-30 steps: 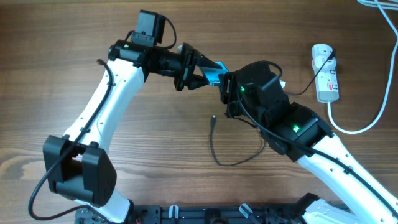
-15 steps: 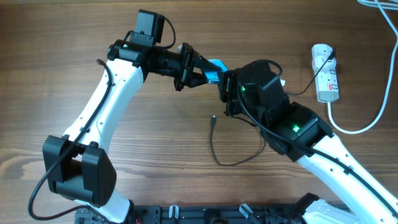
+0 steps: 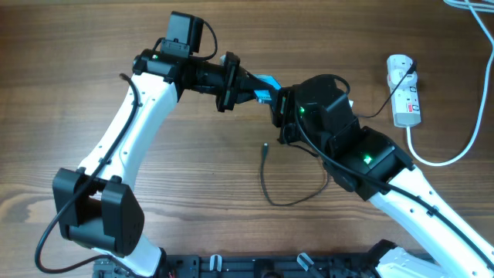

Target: Plug charger to phone and switch on socket

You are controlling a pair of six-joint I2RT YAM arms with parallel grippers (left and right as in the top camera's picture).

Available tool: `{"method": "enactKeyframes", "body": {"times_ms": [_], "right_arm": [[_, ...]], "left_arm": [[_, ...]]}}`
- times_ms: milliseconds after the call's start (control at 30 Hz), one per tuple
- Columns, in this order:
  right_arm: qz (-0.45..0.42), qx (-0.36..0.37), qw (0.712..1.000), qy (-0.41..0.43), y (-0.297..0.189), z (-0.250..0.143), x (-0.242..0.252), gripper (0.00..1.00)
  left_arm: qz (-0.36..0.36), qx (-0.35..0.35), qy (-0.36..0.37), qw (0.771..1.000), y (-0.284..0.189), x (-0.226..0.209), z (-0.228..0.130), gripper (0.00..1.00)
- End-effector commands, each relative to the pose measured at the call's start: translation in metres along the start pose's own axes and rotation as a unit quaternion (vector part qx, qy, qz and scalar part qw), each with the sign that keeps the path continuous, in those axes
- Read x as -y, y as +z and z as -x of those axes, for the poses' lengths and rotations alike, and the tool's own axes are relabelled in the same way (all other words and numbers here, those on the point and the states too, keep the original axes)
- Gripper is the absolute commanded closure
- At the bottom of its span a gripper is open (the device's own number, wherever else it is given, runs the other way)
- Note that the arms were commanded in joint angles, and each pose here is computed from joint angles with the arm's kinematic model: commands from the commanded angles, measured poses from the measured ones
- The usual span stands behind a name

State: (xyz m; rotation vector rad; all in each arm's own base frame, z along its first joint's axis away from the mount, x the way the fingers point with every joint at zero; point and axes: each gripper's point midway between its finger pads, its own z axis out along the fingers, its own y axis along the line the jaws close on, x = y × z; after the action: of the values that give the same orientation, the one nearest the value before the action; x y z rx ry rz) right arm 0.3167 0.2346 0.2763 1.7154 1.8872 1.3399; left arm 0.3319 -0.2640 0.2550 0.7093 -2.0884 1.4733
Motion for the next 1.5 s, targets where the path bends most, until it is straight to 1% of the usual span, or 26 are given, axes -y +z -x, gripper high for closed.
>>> {"method": "enactKeyframes", "body": {"times_ms": [0,67,133,167,200,267,300,400,467,500,600,633,667,800,900,933,967,1033,1100,1133,1233,1300,1367,1433,1467], "right_arm": [[0.021,-0.013,1.000,-0.014,-0.012,-0.006,-0.013,0.84],[0.015,-0.009,1.000,-0.015,-0.012,-0.004,-0.010,0.74],[0.008,0.001,1.000,-0.018,-0.012,0.000,-0.006,0.47],[0.006,0.005,0.999,-0.033,-0.012,0.002,-0.005,0.27],[0.008,0.008,0.998,-0.056,-0.012,0.003,-0.006,0.16],[0.013,0.015,0.994,-0.110,-0.012,0.004,-0.008,0.05],[0.014,0.018,0.991,-0.131,-0.012,0.005,-0.008,0.01],[0.013,0.021,0.981,-0.194,-0.012,0.006,-0.009,0.00],[0.012,0.024,0.964,-0.264,-0.012,0.007,-0.009,0.00],[0.011,0.024,0.949,-0.314,-0.012,0.007,-0.009,0.00],[-0.008,0.024,0.879,-0.477,-0.012,0.009,-0.003,0.00],[-0.026,0.023,0.858,-0.513,-0.011,0.014,0.005,0.00],[-0.050,0.023,0.847,-0.529,-0.011,0.020,0.015,0.00],[-0.142,0.021,0.833,-0.535,-0.012,0.045,0.058,0.00],[-0.197,-0.005,0.818,-0.541,-0.009,0.054,0.089,0.00],[-0.204,-0.014,0.807,-0.553,-0.007,0.054,0.095,0.00],[-0.212,-0.040,0.784,-0.582,-0.002,0.052,0.104,0.00],[-0.226,-0.085,0.751,-0.614,0.006,0.048,0.121,0.00],[-0.240,-0.133,0.725,-0.632,0.015,0.042,0.138,0.00],[-0.249,-0.155,0.716,-0.633,0.020,0.039,0.147,0.00],[-0.290,-0.172,0.711,-0.617,0.035,0.046,0.170,0.00],[-0.309,-0.168,0.721,-0.598,0.047,0.050,0.179,0.00],[-0.322,-0.159,0.736,-0.574,0.058,0.053,0.186,0.00],[-0.325,-0.160,0.734,-0.574,0.065,0.054,0.190,0.00],[-0.324,-0.164,0.728,-0.582,0.070,0.054,0.193,0.01]], "left_arm": [[-0.006,-0.003,0.010,1.000,-0.004,0.007,-0.010,0.96],[-0.006,-0.003,0.010,1.000,-0.004,0.007,-0.010,0.96],[-0.008,0.002,0.012,1.000,-0.007,0.007,-0.007,0.96],[-0.009,0.012,0.014,1.000,-0.010,0.007,-0.003,0.96],[-0.009,0.021,0.020,1.000,-0.012,0.007,0.001,0.96],[-0.008,0.049,0.035,0.998,-0.019,0.006,0.013,0.96],[-0.007,0.067,0.044,0.997,-0.025,0.006,0.020,0.96],[0.000,0.107,0.049,0.993,-0.040,-0.001,0.037,0.96],[0.006,0.128,0.052,0.990,-0.049,-0.005,0.046,0.96],[0.012,0.147,0.058,0.987,-0.057,-0.009,0.054,0.96],[0.038,0.201,0.066,0.977,-0.076,-0.021,0.074,0.96],[0.051,0.222,0.064,0.972,-0.083,-0.027,0.081,0.96],[0.071,0.251,0.057,0.964,-0.093,-0.036,0.091,0.96],[0.140,0.329,0.031,0.934,-0.120,-0.065,0.112,0.96],[0.169,0.355,0.026,0.919,-0.129,-0.075,0.118,0.96],[0.173,0.355,0.033,0.918,-0.129,-0.075,0.118,0.96],[0.175,0.355,0.038,0.918,-0.129,-0.075,0.119,0.96],[0.179,0.354,0.051,0.917,-0.129,-0.075,0.119,0.96],[0.185,0.354,0.066,0.914,-0.130,-0.075,0.120,0.96],[0.190,0.355,0.073,0.912,-0.131,-0.075,0.121,0.96],[0.211,0.377,0.067,0.899,-0.139,-0.082,0.126,0.96],[0.228,0.390,0.060,0.890,-0.145,-0.088,0.128,0.96],[0.243,0.402,0.053,0.881,-0.151,-0.093,0.129,0.96],[0.253,0.409,0.050,0.875,-0.154,-0.096,0.130,0.96],[0.255,0.411,0.049,0.874,-0.155,-0.097,0.131,0.96]]}}
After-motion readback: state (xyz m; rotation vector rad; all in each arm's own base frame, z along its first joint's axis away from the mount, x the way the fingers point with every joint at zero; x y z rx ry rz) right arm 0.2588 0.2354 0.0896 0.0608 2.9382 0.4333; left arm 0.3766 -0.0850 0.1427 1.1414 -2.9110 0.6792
